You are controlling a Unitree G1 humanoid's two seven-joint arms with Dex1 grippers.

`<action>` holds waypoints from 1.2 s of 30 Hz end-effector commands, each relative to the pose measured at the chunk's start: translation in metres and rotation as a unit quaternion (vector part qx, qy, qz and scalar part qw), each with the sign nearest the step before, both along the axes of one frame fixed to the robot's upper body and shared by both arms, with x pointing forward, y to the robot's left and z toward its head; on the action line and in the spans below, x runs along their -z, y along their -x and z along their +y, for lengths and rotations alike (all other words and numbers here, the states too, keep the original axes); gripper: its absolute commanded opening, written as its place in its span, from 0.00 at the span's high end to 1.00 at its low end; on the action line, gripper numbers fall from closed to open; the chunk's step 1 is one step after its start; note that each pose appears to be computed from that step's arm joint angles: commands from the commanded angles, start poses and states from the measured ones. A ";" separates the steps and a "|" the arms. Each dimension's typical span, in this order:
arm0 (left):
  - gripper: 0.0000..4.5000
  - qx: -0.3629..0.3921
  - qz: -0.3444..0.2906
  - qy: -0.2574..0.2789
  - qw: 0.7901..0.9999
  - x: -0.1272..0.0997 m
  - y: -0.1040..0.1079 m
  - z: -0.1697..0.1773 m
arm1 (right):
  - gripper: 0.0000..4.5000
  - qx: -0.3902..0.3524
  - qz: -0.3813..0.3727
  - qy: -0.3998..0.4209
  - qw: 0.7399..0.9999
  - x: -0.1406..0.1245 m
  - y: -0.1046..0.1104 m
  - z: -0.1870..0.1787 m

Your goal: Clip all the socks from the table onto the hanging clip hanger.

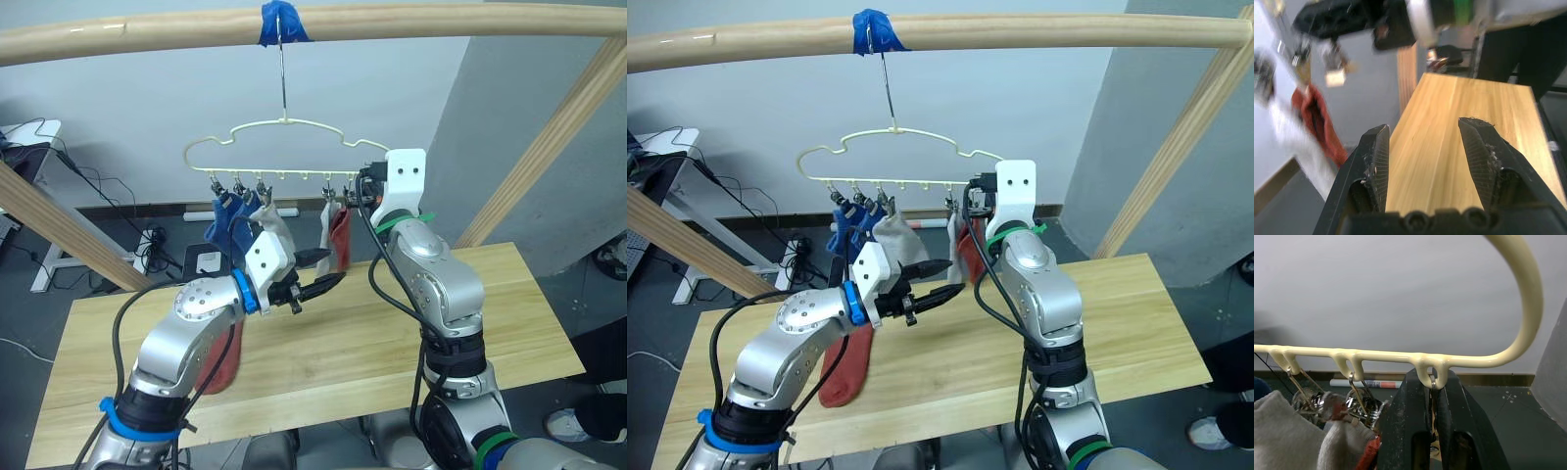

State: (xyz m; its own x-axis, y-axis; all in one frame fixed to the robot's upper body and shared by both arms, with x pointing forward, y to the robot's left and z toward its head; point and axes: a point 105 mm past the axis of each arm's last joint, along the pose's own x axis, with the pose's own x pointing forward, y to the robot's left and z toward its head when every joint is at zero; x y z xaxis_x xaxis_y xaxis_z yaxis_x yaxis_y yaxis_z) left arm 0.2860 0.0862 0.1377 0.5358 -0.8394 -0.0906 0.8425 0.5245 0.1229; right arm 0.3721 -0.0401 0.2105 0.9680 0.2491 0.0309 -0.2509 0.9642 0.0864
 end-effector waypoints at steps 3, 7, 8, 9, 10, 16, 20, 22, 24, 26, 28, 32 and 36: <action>0.37 -0.161 -0.032 0.019 0.986 0.005 -0.012 0.028 | 1.00 -0.004 -0.040 -0.010 0.999 -0.023 0.003 0.004; 0.17 -0.338 0.025 0.031 0.940 0.041 -0.020 0.084 | 1.00 -0.004 -0.041 -0.010 0.999 -0.024 0.002 0.003; 0.12 -0.373 0.037 0.030 0.927 0.050 -0.019 0.097 | 1.00 -0.005 -0.041 -0.010 0.999 -0.024 0.002 0.003; 0.06 -0.401 0.045 0.020 0.915 0.058 -0.019 0.110 | 1.00 -0.005 -0.041 -0.009 0.999 -0.024 0.002 0.003; 0.01 -0.427 0.058 0.010 0.902 0.069 -0.017 0.122 | 1.00 -0.006 -0.041 -0.009 0.999 -0.024 0.002 0.003; 0.01 -0.488 0.133 -0.016 0.862 0.113 -0.014 0.164 | 1.00 -0.013 -0.040 -0.006 0.999 -0.025 0.002 0.004; 0.01 -0.512 0.176 -0.004 0.841 0.131 -0.014 0.178 | 1.00 -0.016 -0.037 -0.005 0.999 -0.023 0.004 0.004; 0.01 -0.516 0.194 -0.009 0.834 0.139 -0.014 0.180 | 1.00 -0.018 -0.036 -0.004 0.999 -0.023 0.004 0.004; 0.01 -0.519 0.210 -0.024 0.828 0.147 -0.013 0.180 | 1.00 -0.019 -0.035 -0.004 0.999 -0.023 0.004 0.004; 0.01 -0.514 0.226 -0.036 0.827 0.154 -0.012 0.177 | 1.00 -0.020 -0.034 -0.004 0.999 -0.022 0.005 0.004; 0.01 -0.506 0.238 -0.041 0.828 0.158 -0.011 0.172 | 1.00 -0.021 -0.033 -0.004 0.999 -0.022 0.006 0.005; 0.13 -0.505 0.248 -0.039 0.826 0.160 -0.008 0.170 | 1.00 -0.025 -0.031 -0.005 0.999 -0.022 0.006 0.006; 0.36 -0.502 0.255 -0.040 0.825 0.162 -0.006 0.168 | 1.00 -0.029 -0.028 -0.006 0.999 -0.020 0.008 0.008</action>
State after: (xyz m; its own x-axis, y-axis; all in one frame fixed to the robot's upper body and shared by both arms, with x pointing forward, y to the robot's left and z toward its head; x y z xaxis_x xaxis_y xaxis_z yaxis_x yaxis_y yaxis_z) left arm 0.3014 0.2577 -0.0109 0.8629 0.0324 -0.5043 -0.0596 0.9975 -0.0378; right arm 0.3727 -0.0396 0.2090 0.9630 0.2695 0.0060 -0.2691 0.9594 0.0846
